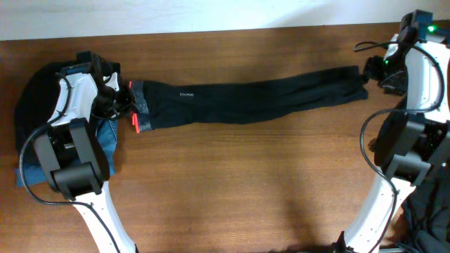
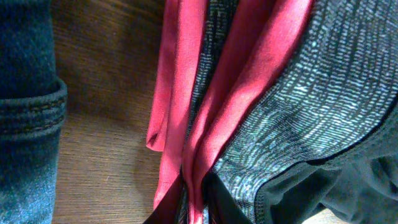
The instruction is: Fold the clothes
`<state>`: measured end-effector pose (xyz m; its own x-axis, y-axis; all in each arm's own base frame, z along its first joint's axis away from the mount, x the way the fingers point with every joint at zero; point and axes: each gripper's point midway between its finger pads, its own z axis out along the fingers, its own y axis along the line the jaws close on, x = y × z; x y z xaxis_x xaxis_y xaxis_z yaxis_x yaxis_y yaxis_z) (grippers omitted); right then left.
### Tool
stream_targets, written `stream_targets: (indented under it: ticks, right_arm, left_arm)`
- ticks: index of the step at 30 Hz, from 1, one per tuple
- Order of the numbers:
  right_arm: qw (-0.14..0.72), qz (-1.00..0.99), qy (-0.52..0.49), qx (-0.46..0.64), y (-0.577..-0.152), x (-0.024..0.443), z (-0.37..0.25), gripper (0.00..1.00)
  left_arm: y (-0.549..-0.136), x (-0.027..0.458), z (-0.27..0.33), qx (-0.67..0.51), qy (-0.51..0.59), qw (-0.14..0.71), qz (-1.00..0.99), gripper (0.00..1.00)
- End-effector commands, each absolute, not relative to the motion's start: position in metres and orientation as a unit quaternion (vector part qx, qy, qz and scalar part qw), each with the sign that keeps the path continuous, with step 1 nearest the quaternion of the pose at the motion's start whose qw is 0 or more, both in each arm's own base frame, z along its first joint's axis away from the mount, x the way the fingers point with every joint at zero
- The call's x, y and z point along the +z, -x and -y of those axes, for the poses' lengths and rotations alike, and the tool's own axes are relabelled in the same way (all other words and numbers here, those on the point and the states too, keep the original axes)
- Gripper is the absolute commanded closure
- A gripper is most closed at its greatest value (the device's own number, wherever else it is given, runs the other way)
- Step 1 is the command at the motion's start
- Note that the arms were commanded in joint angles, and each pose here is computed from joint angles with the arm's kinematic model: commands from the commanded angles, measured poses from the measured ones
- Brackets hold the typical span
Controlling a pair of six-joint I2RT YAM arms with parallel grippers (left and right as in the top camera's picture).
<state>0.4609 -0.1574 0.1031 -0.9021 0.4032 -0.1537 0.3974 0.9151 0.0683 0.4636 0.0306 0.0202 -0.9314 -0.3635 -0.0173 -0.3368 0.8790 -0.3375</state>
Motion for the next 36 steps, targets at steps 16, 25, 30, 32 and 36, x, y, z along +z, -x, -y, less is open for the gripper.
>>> stream_targets:
  ticks: [16,25,30,32,36]
  right_arm:
    - [0.171,-0.983,-0.057,0.042,-0.514,0.09,0.148,0.24]
    - [0.134,-0.991,-0.014,0.018,-0.495,0.084,0.156,0.32]
    - [0.114,-0.991,0.045,0.051,-0.479,0.081,0.151,0.32]
    - [0.111,-0.991,0.059,0.051,-0.477,0.077,0.151,0.32]
    - [0.101,-0.99,0.081,0.053,-0.471,0.06,0.151,0.32]
  left_arm:
    - [-0.471,0.041,-0.027,-0.158,0.162,0.067,-0.972,0.88]
    - [-0.471,0.041,-0.027,-0.158,0.162,0.067,-0.972,0.88]
    - [-0.473,0.041,-0.027,-0.158,0.162,0.07,-0.972,0.88]
    - [-0.473,0.041,-0.027,-0.158,0.162,0.071,-0.972,0.88]
    - [-0.473,0.041,-0.027,-0.158,0.162,0.07,-0.972,0.88]
